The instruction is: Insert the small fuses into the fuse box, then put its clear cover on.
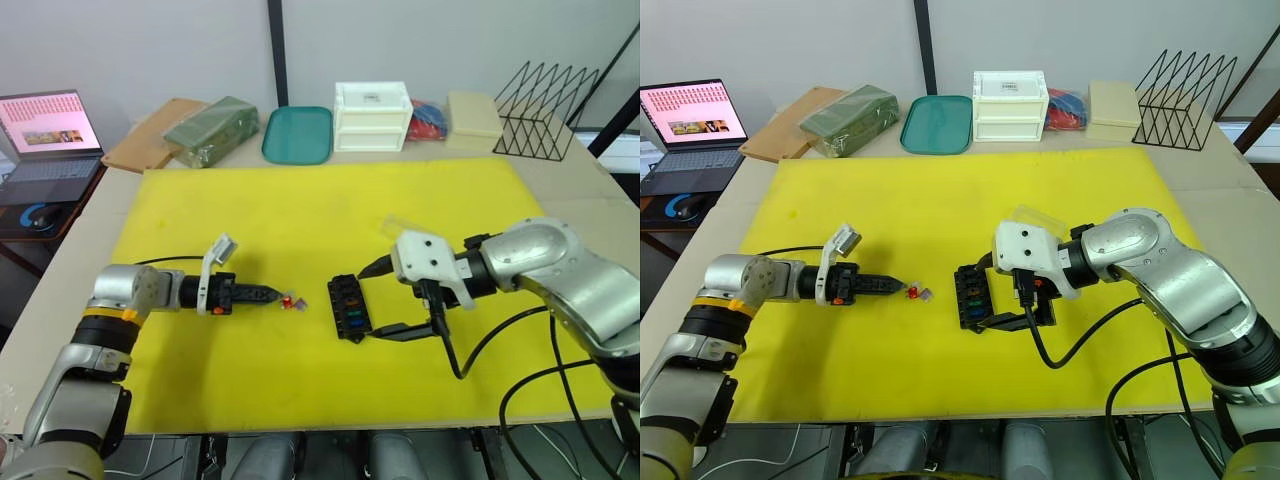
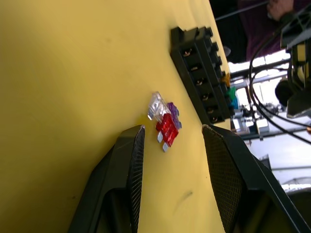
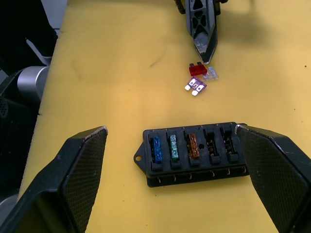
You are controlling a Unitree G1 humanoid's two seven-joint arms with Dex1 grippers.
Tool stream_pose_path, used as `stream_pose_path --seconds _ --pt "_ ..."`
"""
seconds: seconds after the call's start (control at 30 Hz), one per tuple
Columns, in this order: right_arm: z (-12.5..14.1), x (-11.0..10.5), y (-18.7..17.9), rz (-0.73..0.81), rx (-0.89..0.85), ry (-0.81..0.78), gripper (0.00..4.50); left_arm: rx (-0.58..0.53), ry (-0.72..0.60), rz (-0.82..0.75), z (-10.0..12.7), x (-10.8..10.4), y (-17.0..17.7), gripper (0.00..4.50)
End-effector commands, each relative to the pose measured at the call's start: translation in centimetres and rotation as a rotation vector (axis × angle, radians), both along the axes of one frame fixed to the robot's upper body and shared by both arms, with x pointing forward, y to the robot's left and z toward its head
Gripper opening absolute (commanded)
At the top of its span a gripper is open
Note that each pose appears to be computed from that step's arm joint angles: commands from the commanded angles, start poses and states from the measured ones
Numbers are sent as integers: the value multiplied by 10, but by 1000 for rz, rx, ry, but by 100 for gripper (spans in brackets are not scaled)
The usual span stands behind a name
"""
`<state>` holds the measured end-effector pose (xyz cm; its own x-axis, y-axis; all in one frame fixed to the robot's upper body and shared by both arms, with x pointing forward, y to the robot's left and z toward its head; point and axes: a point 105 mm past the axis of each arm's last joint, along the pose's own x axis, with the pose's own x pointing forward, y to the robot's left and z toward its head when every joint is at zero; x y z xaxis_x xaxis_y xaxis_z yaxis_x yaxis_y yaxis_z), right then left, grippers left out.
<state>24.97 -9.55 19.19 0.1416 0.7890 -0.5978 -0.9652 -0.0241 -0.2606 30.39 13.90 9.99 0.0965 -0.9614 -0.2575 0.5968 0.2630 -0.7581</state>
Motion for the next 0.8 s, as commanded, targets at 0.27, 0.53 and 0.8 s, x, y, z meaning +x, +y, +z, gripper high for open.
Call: stream_pose_path --seconds 0.27,0.53,0.8 --pt "9 -2 3 13 8 -47 450 32 0 -82 -10 -13 -5 200" --pt "8 -2 4 14 8 -47 450 59 -12 -40 -19 -4 0 104" --pt "7 -2 3 17 5 -48 450 63 -8 -17 -24 -4 4 104"
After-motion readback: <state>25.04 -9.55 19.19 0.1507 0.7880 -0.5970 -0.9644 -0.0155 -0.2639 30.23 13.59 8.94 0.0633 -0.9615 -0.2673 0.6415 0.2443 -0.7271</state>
